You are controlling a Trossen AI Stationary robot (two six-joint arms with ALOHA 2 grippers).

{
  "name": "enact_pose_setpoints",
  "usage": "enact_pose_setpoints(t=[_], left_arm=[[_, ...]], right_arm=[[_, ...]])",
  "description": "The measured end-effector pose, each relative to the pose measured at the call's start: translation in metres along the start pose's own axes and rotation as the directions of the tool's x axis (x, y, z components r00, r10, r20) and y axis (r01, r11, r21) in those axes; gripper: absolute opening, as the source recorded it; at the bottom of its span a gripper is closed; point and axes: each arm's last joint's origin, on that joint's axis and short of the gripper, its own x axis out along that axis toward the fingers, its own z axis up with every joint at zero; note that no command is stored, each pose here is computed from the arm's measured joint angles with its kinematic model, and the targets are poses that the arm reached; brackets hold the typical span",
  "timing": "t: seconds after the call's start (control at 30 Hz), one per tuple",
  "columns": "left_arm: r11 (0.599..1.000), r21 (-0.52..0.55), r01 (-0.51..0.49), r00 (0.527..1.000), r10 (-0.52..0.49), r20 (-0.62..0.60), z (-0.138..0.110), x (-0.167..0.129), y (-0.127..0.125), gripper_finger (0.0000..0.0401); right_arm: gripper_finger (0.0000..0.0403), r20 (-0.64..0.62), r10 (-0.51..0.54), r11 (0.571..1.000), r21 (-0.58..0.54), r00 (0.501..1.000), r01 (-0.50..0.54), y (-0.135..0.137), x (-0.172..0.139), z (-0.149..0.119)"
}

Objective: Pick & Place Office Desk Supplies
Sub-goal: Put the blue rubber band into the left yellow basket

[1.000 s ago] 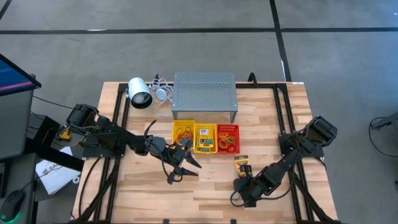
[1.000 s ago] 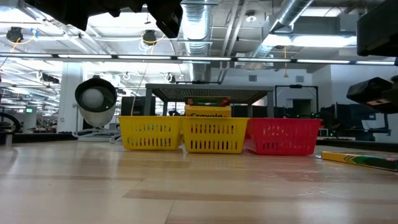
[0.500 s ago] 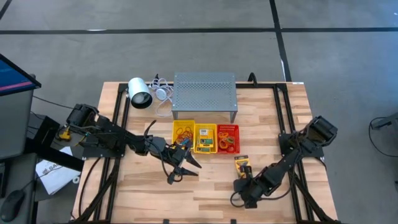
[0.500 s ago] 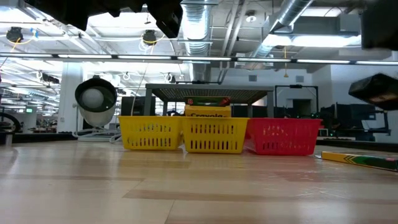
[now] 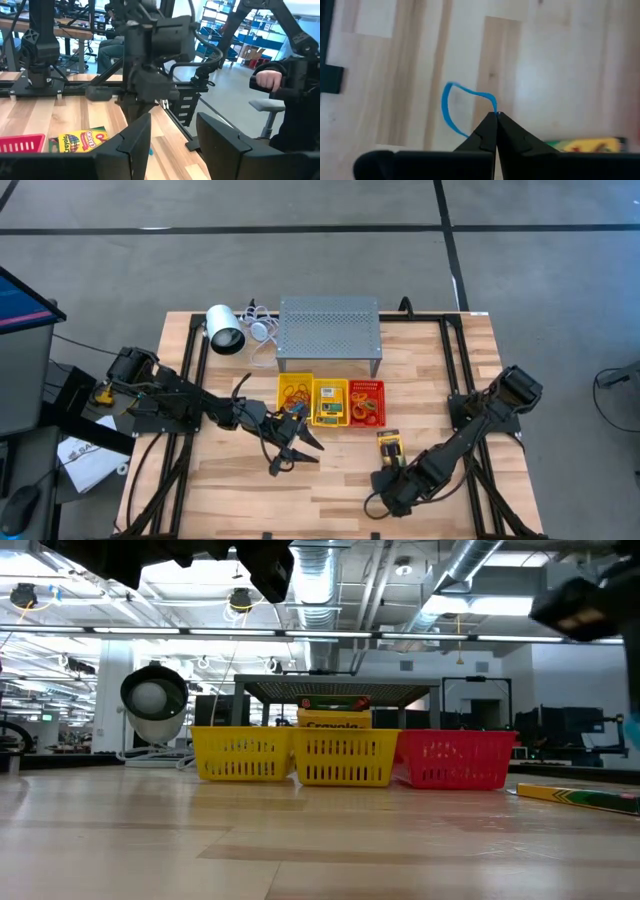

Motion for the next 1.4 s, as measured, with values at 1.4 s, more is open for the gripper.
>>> enact_pose_setpoints(t=[1.4], left_arm=[[0.942, -0.177, -0.284, 0.958, 0.287, -0.006, -0.004, -0.001, 0.009, 0.0153]], right_arm=[[0.0, 0.246, -0.388, 0.879, -0.19, 0.888, 0.437, -0.063, -0.083, 0.105]])
